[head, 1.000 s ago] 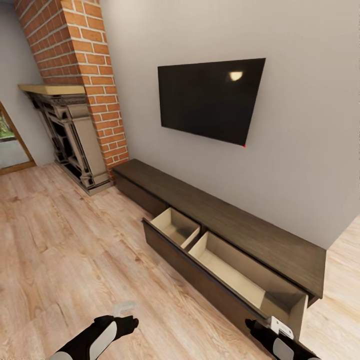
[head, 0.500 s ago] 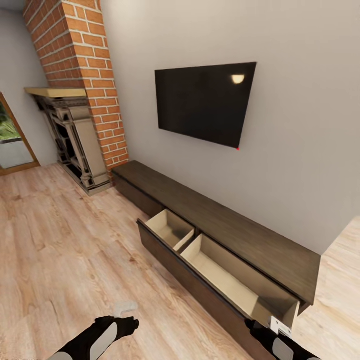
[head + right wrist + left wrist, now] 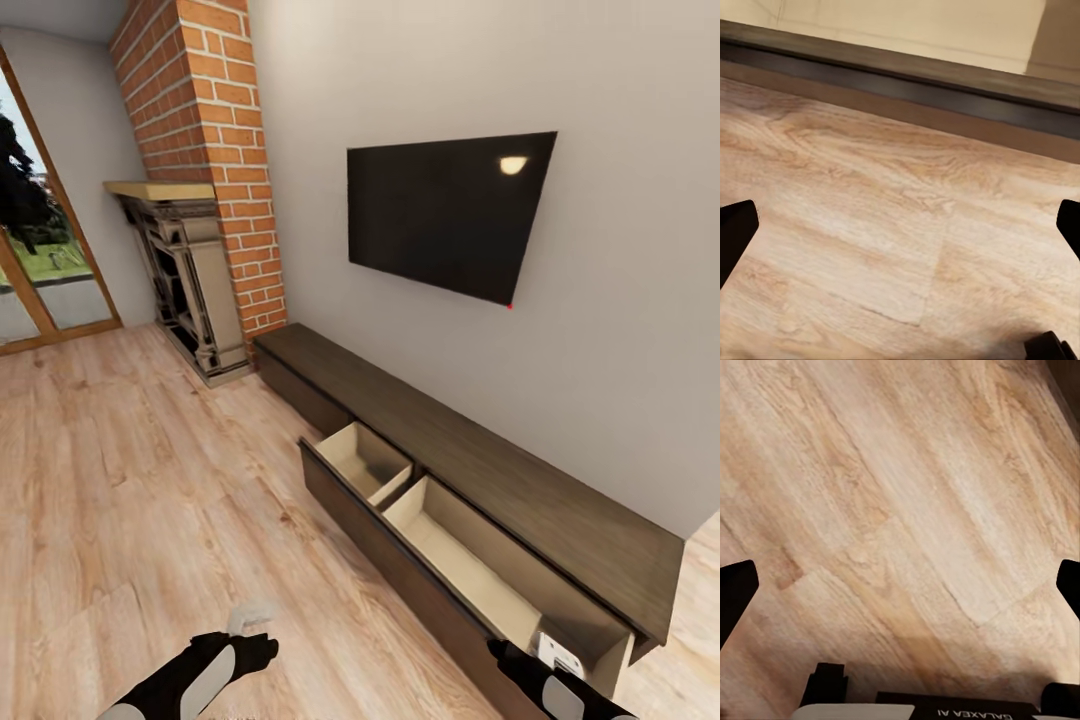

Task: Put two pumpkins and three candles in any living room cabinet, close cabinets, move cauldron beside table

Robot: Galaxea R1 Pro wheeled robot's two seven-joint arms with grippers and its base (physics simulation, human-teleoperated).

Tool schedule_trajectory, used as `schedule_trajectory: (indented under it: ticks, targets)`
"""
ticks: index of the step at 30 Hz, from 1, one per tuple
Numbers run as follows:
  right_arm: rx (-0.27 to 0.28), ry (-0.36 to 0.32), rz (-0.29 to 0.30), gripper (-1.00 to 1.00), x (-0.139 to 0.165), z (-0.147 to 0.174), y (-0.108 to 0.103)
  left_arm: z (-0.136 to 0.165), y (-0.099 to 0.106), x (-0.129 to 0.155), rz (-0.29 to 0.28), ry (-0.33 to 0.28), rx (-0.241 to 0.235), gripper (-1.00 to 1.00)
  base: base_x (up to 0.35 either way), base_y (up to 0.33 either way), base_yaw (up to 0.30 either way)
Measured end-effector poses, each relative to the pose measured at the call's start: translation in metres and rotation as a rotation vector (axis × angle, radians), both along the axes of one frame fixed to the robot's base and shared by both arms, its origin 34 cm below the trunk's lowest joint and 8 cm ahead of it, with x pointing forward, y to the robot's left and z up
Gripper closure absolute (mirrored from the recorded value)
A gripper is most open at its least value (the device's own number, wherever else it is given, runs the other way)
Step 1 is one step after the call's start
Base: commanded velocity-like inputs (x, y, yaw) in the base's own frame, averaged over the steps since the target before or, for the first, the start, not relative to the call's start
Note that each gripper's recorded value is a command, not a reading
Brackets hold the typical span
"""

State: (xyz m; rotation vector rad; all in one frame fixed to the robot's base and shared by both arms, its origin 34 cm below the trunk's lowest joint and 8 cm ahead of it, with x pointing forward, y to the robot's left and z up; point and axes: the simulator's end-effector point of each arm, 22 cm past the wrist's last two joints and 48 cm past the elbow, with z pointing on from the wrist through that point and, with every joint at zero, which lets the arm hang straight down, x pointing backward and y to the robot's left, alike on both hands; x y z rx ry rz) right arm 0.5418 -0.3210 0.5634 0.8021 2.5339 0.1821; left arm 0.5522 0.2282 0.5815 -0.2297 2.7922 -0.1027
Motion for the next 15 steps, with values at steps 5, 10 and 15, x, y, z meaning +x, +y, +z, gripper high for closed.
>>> schedule_trajectory:
  ticks: [5,10,15]
  targets:
    - [0.0,-0.005,0.0,-1.0,0.0018,0.0021,0.0001,0.002,-0.0002,0.0015,0.0,-0.005,0.0,-1.0,-0.139,-0.111,0.213]
    - [0.0,-0.011,0.001,-1.0,0.0036,0.0045,0.0004,0.0045,0.0003,0.003,0.0,-0.01,0.0,-1.0,-0.09,-0.151,0.213]
    - [-0.007,-0.014,0.023,-1.0,0.0049,0.0064,0.0027,0.0069,0.0008,0.0048,0.001,-0.017,0.001,-1.0,-0.012,-0.04,0.213]
